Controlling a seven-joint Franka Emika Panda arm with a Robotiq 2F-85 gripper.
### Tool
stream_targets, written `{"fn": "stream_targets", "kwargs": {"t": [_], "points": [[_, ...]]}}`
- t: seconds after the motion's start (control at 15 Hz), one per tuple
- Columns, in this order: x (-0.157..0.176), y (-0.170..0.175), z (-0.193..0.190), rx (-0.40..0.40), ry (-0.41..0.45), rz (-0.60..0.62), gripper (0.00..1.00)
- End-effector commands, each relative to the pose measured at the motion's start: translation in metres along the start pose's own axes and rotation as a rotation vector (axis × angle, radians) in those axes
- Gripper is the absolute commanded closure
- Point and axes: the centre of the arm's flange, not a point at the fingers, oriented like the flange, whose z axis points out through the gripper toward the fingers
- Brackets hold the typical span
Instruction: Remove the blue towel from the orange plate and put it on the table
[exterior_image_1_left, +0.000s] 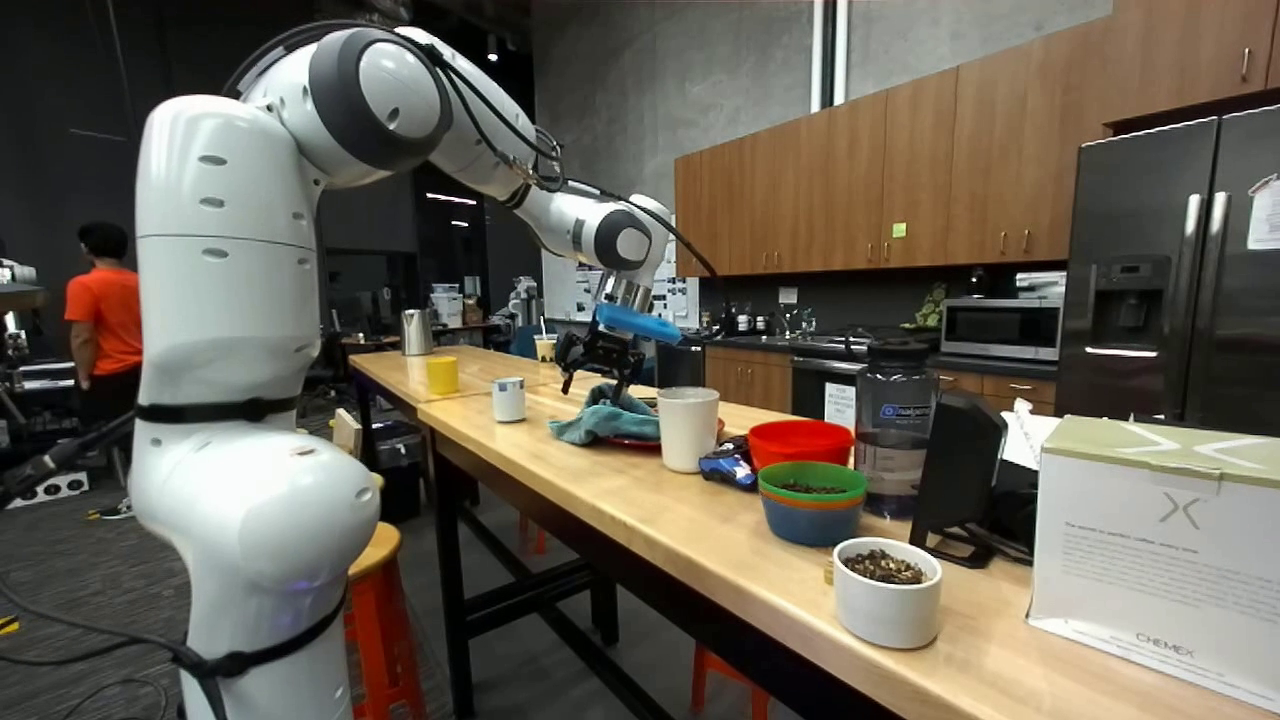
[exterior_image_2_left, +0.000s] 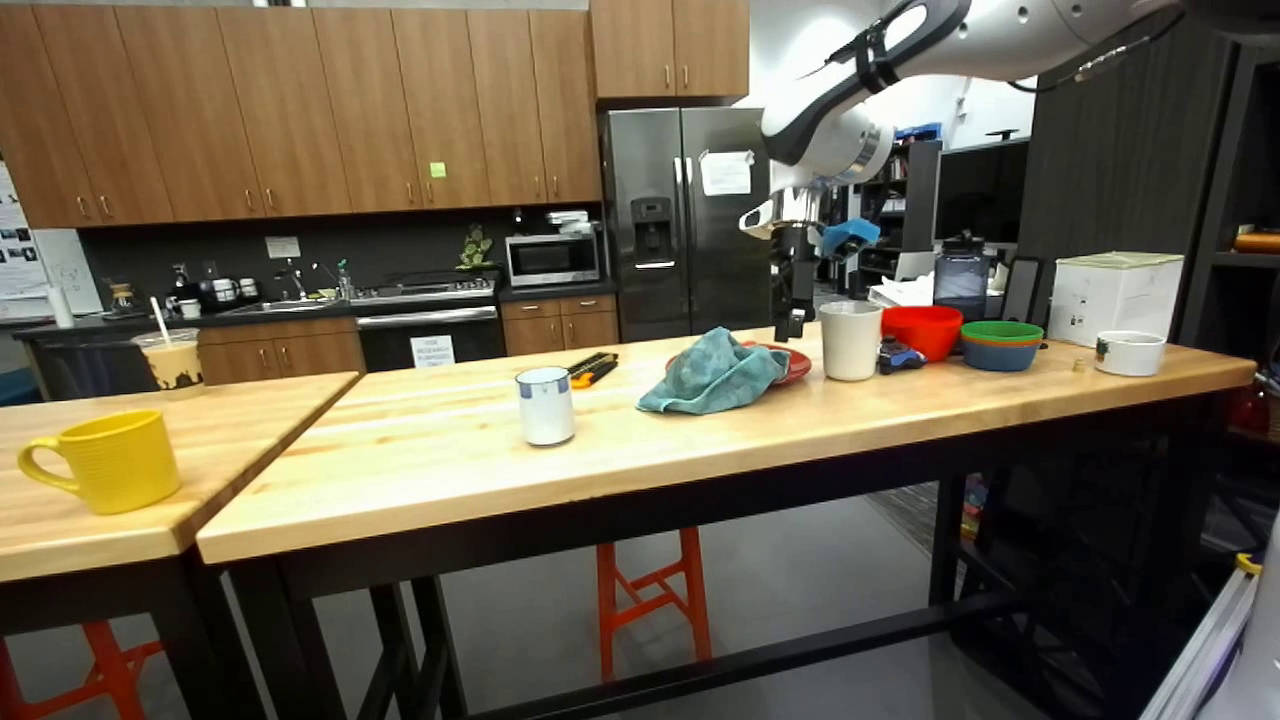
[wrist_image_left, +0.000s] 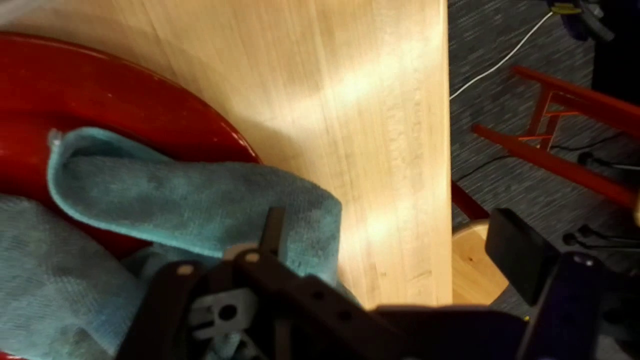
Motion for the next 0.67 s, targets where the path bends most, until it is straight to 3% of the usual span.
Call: {"fn": "stream_targets", "kwargs": {"t": [0.0, 0.6], "points": [[-0.005, 0.019, 0.007, -0.034, -0.054, -0.064, 0.00], [0.022, 0.044, 0.022, -0.102, -0.082, -0.180, 0.00]]}}
